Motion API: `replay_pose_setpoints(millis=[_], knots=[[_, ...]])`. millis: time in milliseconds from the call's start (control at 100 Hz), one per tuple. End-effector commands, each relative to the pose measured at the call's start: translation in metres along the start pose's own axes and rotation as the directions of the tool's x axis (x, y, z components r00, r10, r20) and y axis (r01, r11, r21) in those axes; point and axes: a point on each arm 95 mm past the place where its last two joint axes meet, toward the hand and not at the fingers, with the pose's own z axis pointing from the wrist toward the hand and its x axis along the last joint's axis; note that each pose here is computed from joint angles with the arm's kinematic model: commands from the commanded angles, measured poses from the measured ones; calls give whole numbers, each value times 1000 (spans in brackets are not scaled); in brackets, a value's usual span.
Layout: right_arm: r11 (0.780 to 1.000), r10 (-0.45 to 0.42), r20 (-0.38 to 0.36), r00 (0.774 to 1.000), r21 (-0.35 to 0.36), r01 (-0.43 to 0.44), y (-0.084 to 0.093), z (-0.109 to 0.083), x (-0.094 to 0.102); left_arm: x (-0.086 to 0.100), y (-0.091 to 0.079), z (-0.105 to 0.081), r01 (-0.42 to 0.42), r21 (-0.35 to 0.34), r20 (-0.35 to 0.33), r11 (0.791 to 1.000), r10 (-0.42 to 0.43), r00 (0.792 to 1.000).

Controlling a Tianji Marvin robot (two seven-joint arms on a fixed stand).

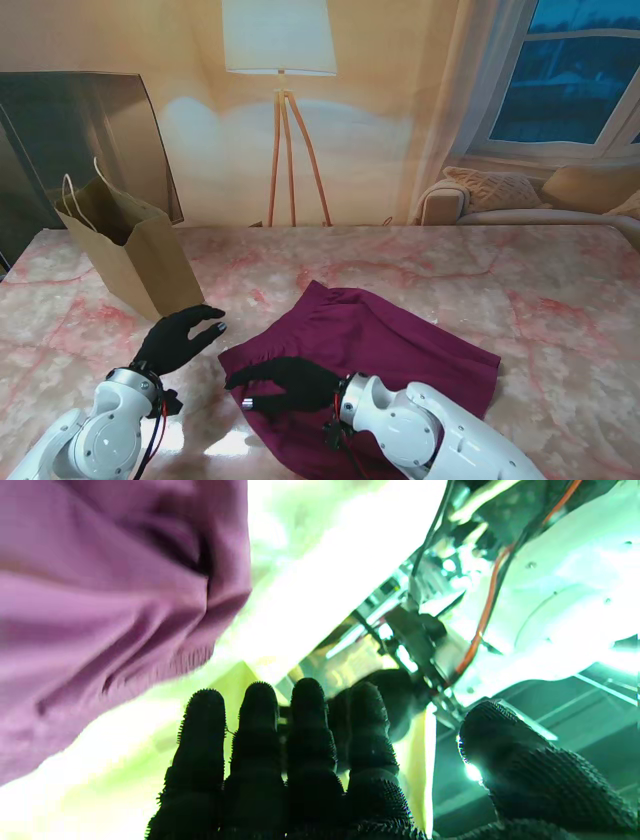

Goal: Fold the socks and the shorts into the kraft paper bag

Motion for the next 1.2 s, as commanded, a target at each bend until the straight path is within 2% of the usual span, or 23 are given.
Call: replay_pose_setpoints(millis=[0, 140, 280, 440, 600, 970, 1090, 1190], knots=[[999, -32, 27, 999, -10, 32, 2, -13, 2, 2, 3, 2, 1, -14, -9, 1000, -1, 1000], [994, -90, 149, 985, -44, 97, 20, -43, 3, 9, 14, 7, 1, -59, -49, 998, -4, 999], [992, -109, 290, 951, -35, 124, 29, -75, -6, 16, 27, 14, 5, -119, -85, 993, -15, 996], [992, -111, 437, 893, 1, 122, 31, -107, -18, 22, 42, 21, 0, -197, -120, 980, -24, 992], [997, -72, 551, 831, 8, 81, 29, -131, -33, 25, 58, 25, 3, -252, -133, 968, -38, 990], [995, -1, 723, 690, -68, 72, 23, -164, -51, 25, 79, 28, -3, -343, -127, 939, -44, 991], [996, 18, 747, 665, -69, 50, 22, -167, -58, 22, 82, 29, -16, -370, -99, 929, -22, 995], [998, 22, 755, 655, -54, 29, 22, -163, -67, 19, 84, 29, -17, -399, -55, 917, -5, 998]])
